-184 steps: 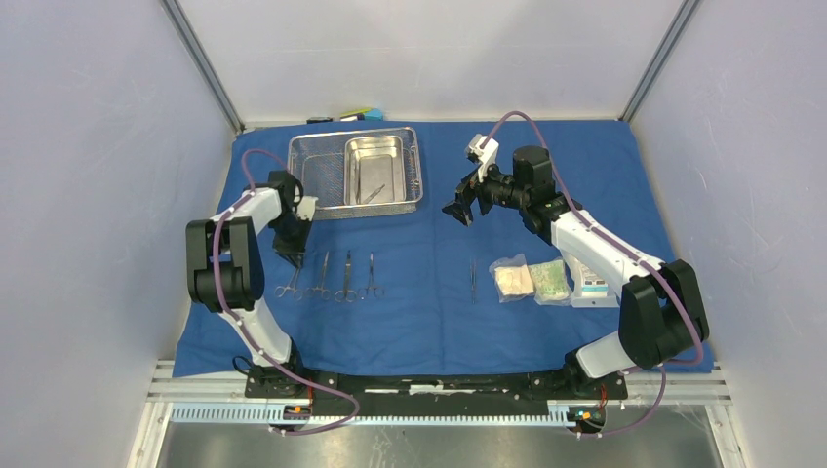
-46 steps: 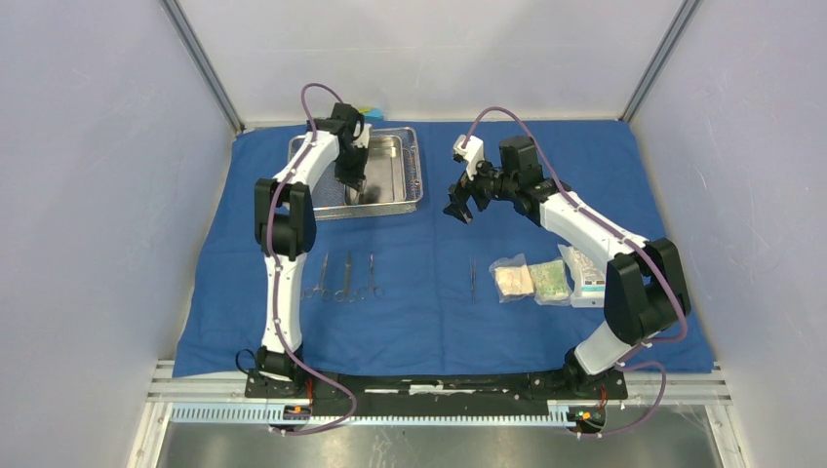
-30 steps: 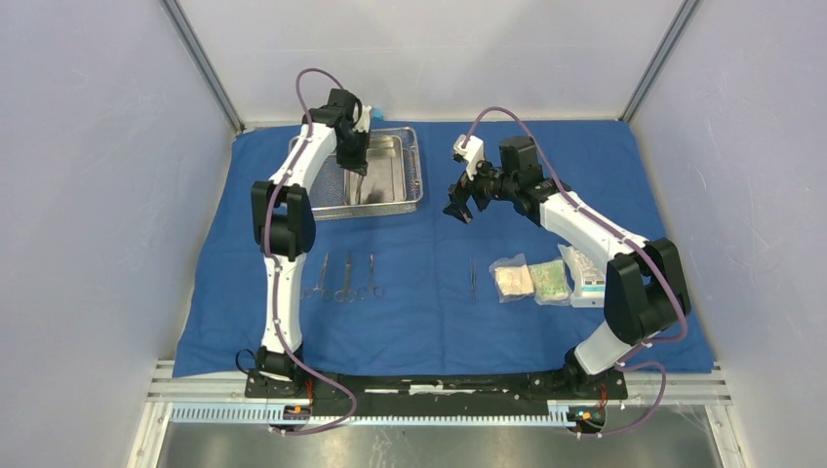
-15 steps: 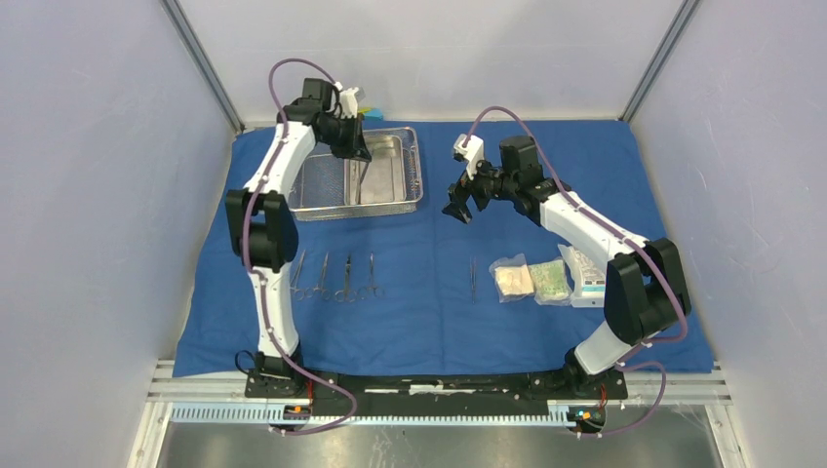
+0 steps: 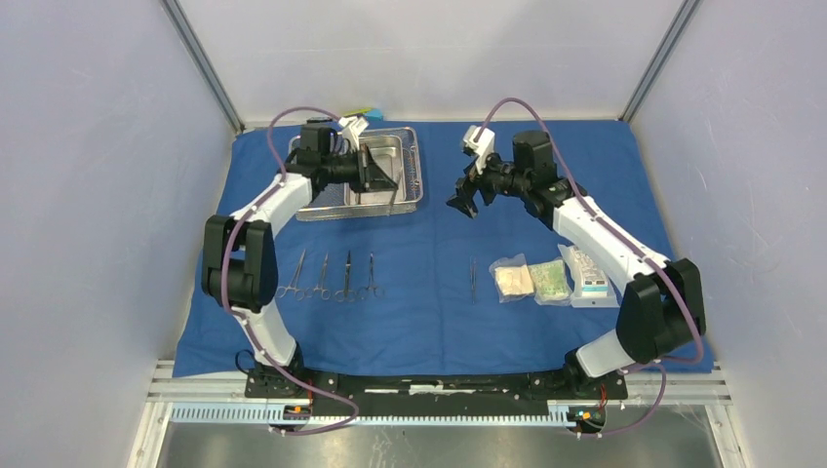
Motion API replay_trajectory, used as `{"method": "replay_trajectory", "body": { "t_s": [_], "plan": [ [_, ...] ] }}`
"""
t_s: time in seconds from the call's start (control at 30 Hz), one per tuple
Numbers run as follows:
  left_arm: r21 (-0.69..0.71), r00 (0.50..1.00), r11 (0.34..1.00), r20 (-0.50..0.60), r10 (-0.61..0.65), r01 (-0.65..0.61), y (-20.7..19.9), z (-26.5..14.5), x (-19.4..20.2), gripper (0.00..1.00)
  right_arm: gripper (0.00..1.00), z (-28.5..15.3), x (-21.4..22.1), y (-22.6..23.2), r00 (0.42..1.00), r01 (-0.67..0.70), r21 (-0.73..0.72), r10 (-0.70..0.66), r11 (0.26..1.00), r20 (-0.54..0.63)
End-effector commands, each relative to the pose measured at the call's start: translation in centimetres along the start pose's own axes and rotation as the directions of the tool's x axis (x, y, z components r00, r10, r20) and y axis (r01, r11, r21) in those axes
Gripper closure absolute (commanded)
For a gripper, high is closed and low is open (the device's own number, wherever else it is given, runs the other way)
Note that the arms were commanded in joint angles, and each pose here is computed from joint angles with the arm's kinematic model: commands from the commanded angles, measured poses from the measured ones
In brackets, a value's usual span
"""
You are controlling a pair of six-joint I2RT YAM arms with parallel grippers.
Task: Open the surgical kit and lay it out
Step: Place the medical item in the surgical kit.
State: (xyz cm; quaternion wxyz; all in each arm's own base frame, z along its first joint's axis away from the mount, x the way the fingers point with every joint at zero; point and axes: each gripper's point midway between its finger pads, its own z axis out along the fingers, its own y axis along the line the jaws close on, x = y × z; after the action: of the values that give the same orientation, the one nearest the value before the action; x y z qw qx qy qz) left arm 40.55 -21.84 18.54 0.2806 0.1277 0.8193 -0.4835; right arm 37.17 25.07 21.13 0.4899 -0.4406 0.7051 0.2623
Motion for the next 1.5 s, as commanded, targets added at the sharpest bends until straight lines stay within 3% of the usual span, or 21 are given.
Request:
{"method": "replay_trajectory", "body": {
  "t_s": [0.0, 0.23, 0.33, 0.67, 1.03, 1.47],
  "plan": [
    [0.146, 0.996, 0.989, 0.083, -0.010, -0.002, -5.2, 0.1, -0.4, 0.98, 0.03, -2.9, -2.1, -2.4, 0.999, 0.015, 0.093, -0.018, 0.996, 0.034],
    [0.182, 0.979, 0.982, 0.182, -0.090, 0.057, -7.5, 1.7, 4.6, 0.98, 0.03, -6.0, 0.6, -3.4, 1.000, -0.005, 0.171, 0.005, 0.985, -0.001],
    [0.211, 0.980, 0.975, 0.171, -0.105, 0.068, -8.3, 3.2, 7.9, 0.98, 0.03, -6.9, 2.3, -2.7, 0.999, 0.011, 0.187, -0.003, 0.982, -0.040],
    [0.198, 0.982, 0.971, 0.102, -0.158, 0.136, -9.5, 6.6, 13.4, 0.97, 0.03, -9.6, 6.3, -1.5, 0.993, 0.049, 0.243, -0.021, 0.969, -0.116],
    [-0.041, 0.934, 0.935, 0.073, -0.348, 0.352, -3.2, 6.5, 18.9, 0.98, 0.03, -10.1, 7.5, -1.2, 0.994, 0.042, 0.256, -0.015, 0.966, -0.107],
    [-0.224, 0.931, 0.904, 0.070, -0.357, 0.363, 2.9, 4.1, 19.9, 0.98, 0.03, -10.0, 7.4, -0.8, 0.996, 0.042, 0.242, -0.021, 0.969, -0.087]
  ]
}}
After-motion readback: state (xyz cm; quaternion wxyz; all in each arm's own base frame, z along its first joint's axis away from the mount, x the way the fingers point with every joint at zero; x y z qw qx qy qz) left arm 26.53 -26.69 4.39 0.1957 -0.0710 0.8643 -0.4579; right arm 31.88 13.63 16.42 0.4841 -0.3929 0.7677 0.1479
